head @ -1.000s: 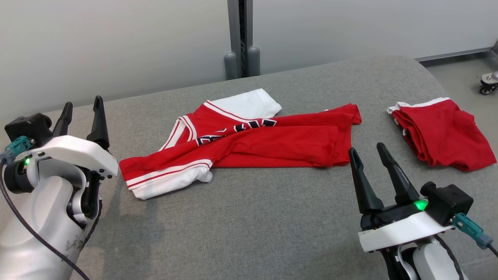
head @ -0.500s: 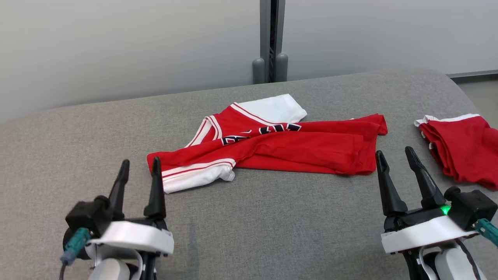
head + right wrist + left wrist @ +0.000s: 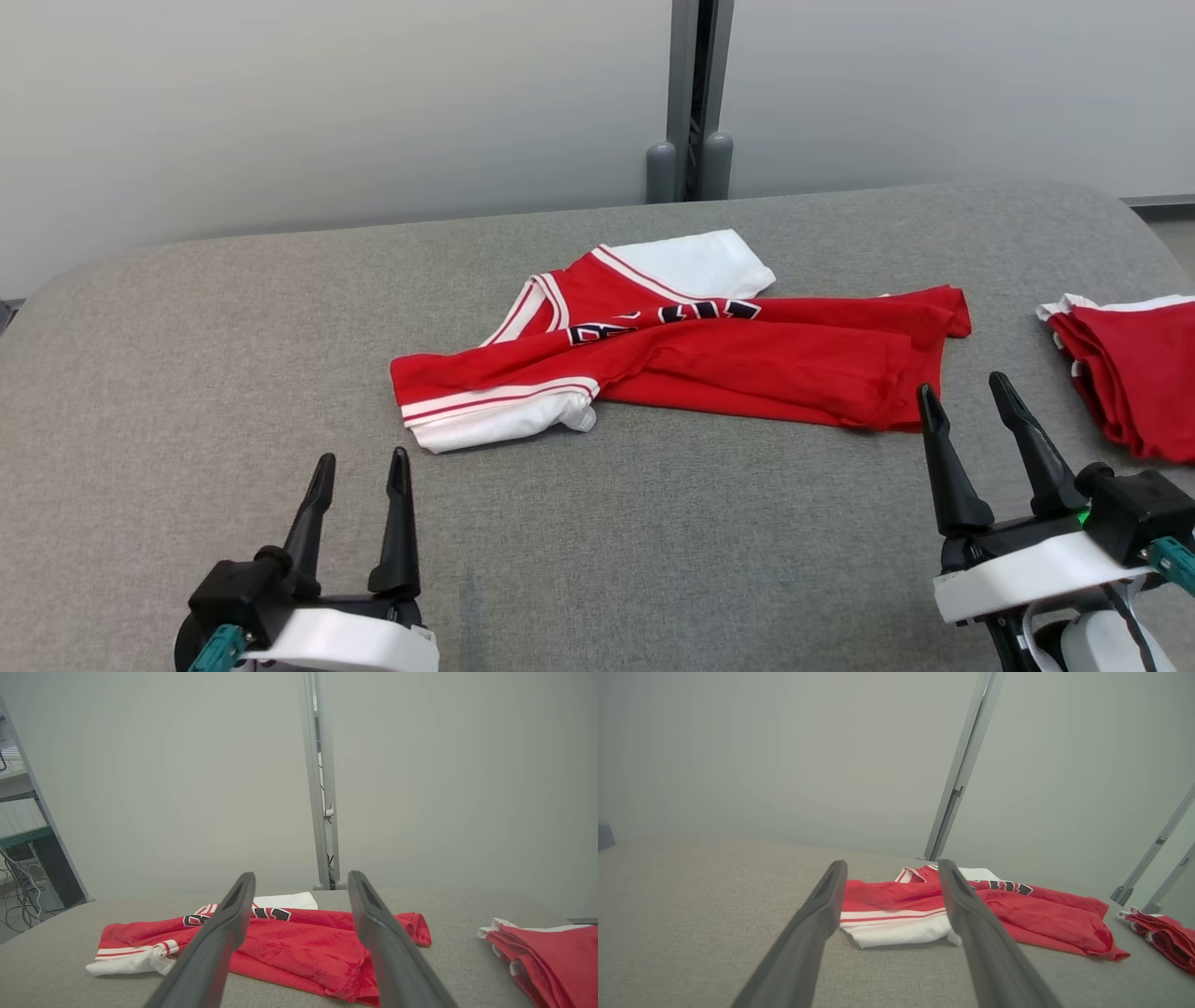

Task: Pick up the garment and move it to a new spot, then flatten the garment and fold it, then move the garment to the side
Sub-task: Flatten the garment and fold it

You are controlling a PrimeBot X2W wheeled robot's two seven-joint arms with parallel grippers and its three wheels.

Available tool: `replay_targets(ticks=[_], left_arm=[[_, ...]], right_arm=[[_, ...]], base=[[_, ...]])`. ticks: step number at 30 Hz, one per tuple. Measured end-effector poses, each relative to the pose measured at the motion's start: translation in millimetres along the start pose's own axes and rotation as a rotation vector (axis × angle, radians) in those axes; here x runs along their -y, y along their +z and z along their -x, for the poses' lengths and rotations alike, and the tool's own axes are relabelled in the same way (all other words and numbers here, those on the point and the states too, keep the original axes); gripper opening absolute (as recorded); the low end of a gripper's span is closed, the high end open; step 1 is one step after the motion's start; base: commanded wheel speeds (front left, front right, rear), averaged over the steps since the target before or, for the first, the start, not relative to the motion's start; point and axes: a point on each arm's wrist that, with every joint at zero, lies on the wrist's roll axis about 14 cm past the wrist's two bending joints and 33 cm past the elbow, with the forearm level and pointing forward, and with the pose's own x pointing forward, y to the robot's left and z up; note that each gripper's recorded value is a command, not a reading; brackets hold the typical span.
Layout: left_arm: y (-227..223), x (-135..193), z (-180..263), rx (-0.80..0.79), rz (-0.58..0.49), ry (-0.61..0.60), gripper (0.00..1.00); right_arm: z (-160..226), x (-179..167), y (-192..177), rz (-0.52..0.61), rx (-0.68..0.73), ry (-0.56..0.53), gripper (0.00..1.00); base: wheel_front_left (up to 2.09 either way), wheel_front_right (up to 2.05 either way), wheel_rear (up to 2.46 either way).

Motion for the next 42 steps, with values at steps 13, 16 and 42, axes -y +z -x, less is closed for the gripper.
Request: replay_targets(ticks=[13,16,42], left_arm=[[-17,-2,-7,-0.05,-0.01,0.012,1.0],[-19,-7,-6,-0.059,-0.011,0.029,1.0],[-23,-21,-8,-0.072,-0.039,0.07,1.0]], right_arm=[[-27,22,-97,-0.105,-0.313,-0.098,1.0],[-30,22,-117,-0.171,-0.37,-0.131,1.0],[-45,28,-156,-0.29,-0.441,-0.208,0.0]], base=[[0.0,0.0,0.0],[0.0,0.0,0.0],[0.0,0.0,0.0]])
